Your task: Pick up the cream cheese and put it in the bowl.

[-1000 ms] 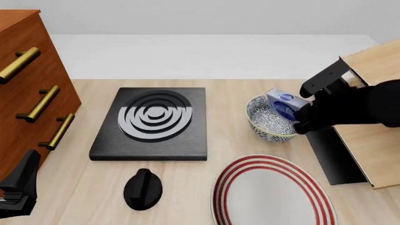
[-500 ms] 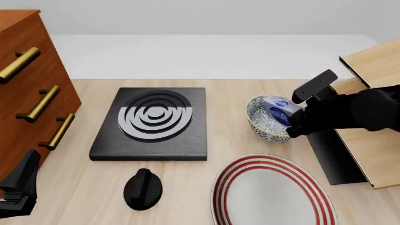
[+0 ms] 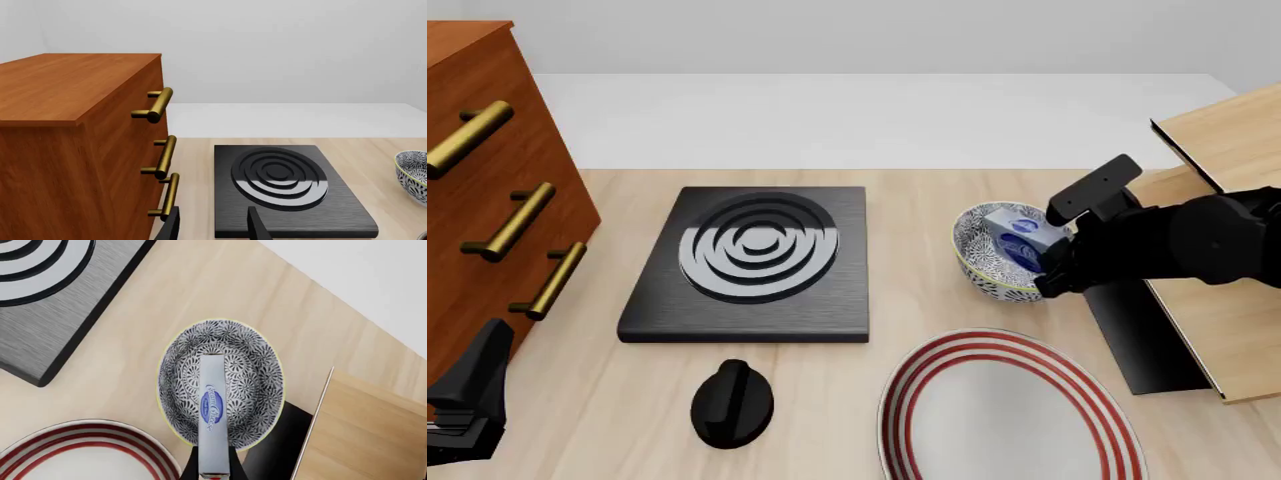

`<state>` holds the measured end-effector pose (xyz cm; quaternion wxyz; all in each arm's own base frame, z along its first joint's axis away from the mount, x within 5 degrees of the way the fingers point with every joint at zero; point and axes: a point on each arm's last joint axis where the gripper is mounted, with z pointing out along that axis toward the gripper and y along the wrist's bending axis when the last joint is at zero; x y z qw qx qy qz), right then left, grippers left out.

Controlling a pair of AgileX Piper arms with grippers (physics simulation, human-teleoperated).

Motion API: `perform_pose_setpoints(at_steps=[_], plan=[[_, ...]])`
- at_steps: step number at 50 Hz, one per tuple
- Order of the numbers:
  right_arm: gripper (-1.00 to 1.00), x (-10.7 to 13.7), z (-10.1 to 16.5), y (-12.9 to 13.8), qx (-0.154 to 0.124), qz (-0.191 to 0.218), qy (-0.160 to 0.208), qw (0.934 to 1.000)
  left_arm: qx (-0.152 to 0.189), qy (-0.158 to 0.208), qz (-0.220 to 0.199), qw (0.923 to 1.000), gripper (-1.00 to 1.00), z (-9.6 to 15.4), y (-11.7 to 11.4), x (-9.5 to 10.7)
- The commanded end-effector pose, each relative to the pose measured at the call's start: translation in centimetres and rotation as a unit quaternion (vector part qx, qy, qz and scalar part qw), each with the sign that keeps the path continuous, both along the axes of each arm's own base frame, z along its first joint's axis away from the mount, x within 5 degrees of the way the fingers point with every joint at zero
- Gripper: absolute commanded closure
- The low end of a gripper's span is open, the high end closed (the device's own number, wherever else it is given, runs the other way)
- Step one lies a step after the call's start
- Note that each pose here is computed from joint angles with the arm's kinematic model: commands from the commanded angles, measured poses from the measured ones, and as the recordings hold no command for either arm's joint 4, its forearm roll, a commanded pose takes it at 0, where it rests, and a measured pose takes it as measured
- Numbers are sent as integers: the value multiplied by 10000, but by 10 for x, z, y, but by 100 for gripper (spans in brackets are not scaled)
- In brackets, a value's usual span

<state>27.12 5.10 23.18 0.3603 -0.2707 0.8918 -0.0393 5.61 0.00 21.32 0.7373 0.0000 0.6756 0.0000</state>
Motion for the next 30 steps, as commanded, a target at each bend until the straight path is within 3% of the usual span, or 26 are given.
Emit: perform_pose_setpoints(at_steps=[1, 2, 20, 30], plan=[[100, 1, 2, 0, 51, -39, -49, 10000, 0, 0, 0, 10000, -100, 0, 0, 0], [-100, 0, 4, 2, 63, -14, -49, 10000, 0, 0, 0, 10000, -100, 0, 0, 0], [-100, -1, 5, 6, 77, 30, -41, 10000, 0, 0, 0, 10000, -100, 0, 0, 0], [-100, -3, 20, 3, 85, 11, -130, 9999, 0, 0, 0, 10000, -100, 0, 0, 0]])
